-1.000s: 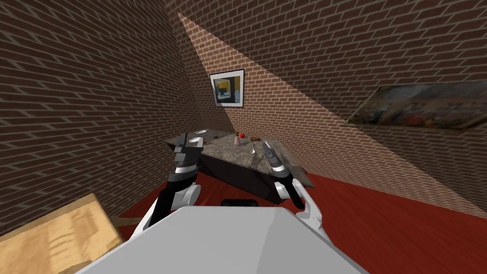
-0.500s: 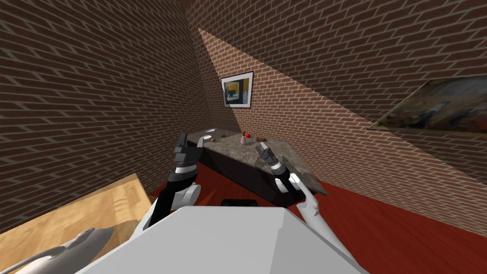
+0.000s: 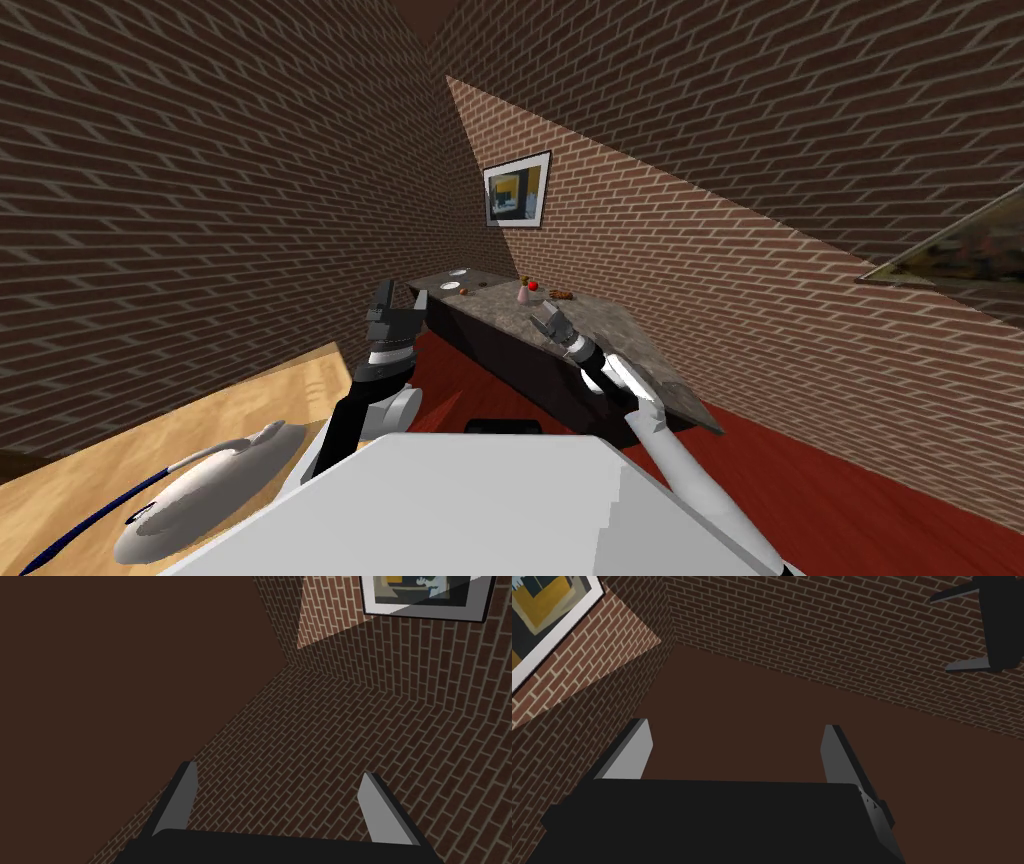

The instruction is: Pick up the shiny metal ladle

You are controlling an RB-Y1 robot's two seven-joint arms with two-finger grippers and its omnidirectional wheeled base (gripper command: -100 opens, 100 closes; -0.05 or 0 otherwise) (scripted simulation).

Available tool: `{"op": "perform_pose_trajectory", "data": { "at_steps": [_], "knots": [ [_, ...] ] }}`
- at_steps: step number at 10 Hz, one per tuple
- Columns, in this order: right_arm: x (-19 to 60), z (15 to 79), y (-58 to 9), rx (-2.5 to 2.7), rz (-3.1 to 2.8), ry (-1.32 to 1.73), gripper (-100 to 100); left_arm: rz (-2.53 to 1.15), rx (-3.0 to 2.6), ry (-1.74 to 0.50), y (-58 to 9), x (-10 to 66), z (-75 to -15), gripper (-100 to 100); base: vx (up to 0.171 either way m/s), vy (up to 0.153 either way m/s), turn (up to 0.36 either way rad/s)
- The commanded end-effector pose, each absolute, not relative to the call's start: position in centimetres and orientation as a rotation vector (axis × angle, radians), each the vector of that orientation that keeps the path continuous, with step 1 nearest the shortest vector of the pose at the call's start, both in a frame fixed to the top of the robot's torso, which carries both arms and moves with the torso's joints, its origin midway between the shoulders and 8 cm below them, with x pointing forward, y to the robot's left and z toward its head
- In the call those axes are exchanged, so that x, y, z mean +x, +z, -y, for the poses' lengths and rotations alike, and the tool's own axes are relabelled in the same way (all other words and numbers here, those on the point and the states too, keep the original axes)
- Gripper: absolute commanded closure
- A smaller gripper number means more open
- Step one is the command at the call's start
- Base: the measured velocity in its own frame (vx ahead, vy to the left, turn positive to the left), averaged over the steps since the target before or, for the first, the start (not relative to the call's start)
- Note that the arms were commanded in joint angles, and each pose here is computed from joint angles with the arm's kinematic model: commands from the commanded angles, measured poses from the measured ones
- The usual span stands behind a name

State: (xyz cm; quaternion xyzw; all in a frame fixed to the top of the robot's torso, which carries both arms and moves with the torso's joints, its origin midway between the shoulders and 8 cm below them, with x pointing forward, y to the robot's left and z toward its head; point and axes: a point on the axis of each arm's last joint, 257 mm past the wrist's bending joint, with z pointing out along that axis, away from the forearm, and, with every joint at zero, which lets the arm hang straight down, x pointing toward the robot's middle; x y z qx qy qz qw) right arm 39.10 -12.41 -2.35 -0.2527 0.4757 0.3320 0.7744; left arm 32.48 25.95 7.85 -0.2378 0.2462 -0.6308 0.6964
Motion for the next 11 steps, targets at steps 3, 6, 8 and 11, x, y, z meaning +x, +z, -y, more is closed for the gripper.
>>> {"op": "perform_pose_trajectory", "data": {
  "at_steps": [3, 6, 8, 11],
  "knots": [
    [40.6, 12.5, -5.2, -0.712, -1.061, 0.583, -100, -0.549, -0.531, -1.407, 7.9, 32.5, -26.0, 0, -0.032, 0.025, 0.165],
    [42.2, 13.3, -8.4, -0.913, -1.079, 0.426, -100, -0.549, -0.531, -1.407, 7.8, 32.5, -26.0, 0, -0.025, 0.021, 0.205],
    [43.4, 14.5, -10.8, -1.025, -1.098, 0.327, -100, -0.549, -0.531, -1.407, 7.8, 32.5, -26.0, 0, -0.022, 0.014, 0.195],
    [44.7, 16.5, -13.7, -1.153, -1.12, 0.207, -100, -0.549, -0.531, -1.407, 7.8, 32.5, -26.0, 0, -0.018, 0.007, 0.157]
  ]
}}
